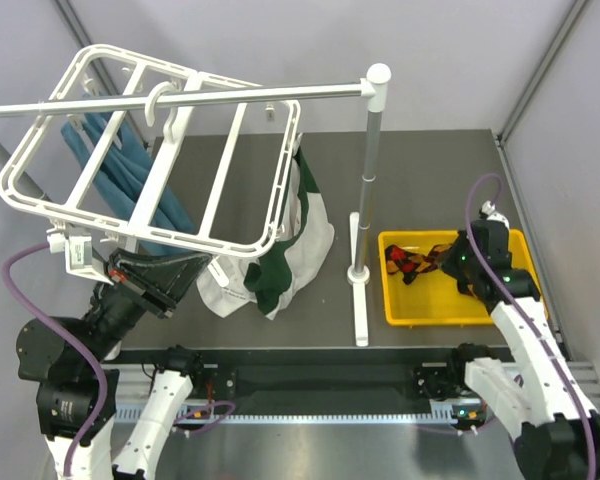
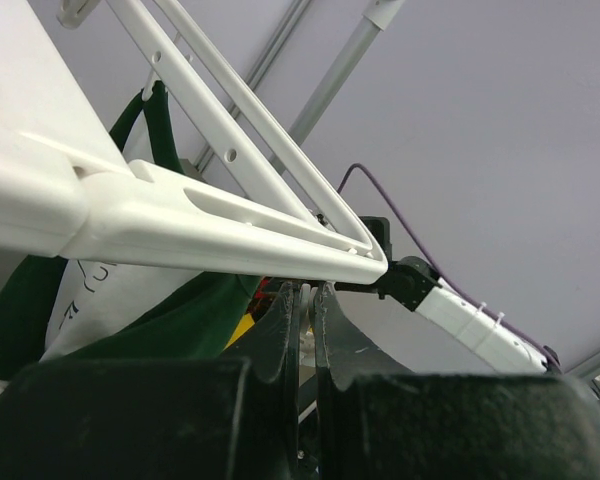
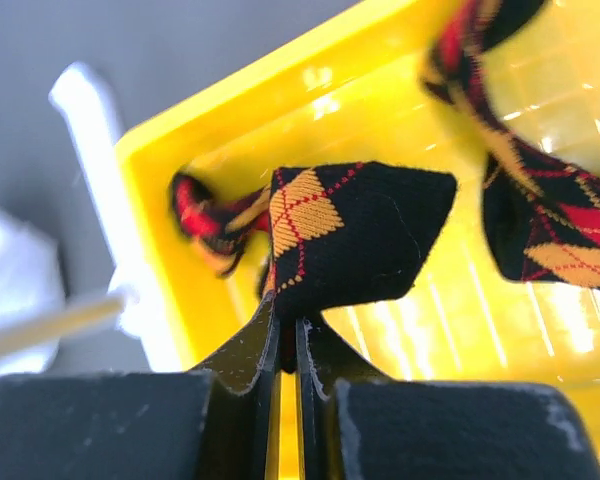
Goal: Clip the socks to the hanger
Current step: Pick up the sock from the bin.
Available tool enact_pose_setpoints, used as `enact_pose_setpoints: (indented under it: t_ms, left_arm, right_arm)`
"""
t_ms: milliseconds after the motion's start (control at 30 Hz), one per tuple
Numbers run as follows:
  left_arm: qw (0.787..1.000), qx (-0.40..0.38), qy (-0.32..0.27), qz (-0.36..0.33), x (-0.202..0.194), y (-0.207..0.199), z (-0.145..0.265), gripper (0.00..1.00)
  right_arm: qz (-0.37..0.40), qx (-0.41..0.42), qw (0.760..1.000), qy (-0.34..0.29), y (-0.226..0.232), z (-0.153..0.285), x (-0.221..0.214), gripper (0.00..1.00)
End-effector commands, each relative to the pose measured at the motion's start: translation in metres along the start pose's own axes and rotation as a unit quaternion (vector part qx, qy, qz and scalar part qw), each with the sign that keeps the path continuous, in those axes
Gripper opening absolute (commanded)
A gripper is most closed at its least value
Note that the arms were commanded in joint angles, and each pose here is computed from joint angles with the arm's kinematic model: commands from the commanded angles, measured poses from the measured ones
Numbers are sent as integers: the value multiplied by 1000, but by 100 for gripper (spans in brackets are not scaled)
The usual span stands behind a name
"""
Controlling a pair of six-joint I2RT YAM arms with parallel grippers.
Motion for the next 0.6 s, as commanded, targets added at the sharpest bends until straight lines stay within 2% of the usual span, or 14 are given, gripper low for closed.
enact_pose_setpoints:
  t_ms: [0, 100, 200, 267, 333, 433, 533, 567]
  left_arm:
    - [1000, 11, 7, -3, -3, 8, -4, 0]
    - [1000, 10, 3, 0, -1, 7, -5, 0]
    - [1000, 8, 0, -1, 0, 6, -5, 0]
    - [1000, 8, 0, -3, 0, 6, -5, 0]
    - [1000, 8, 2, -1, 0, 5, -4, 0]
    - [1000, 8, 0, -3, 1, 3, -2, 0]
    - [1000, 9, 1, -4, 1, 3, -2, 0]
    - [1000, 10, 3, 0, 1, 3, -2, 0]
  right_arm:
    - [90, 57, 992, 62, 22, 28, -15, 0]
    - [143, 48, 982, 116, 36, 40, -35, 0]
    - [190, 64, 971, 127, 54, 61, -54, 0]
    - [183, 65, 976, 102, 60, 74, -55, 0]
    - [215, 122, 960, 129, 71, 99, -87, 1]
    - [256, 171, 939, 153, 78, 110, -112, 2]
    - [311, 228, 906, 174, 85, 126, -141, 2]
    - [345, 245, 886, 189, 87, 135, -156, 2]
Point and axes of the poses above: each gripper's point midway between its finger pads, its own z axis back along the fingers, its own y axis along the line the jaws close on, x = y × z, the point moved 4 cm from there along z, back along the fingers, and after that the axes turned 9 degrees about -z, right-handed, at the moved point
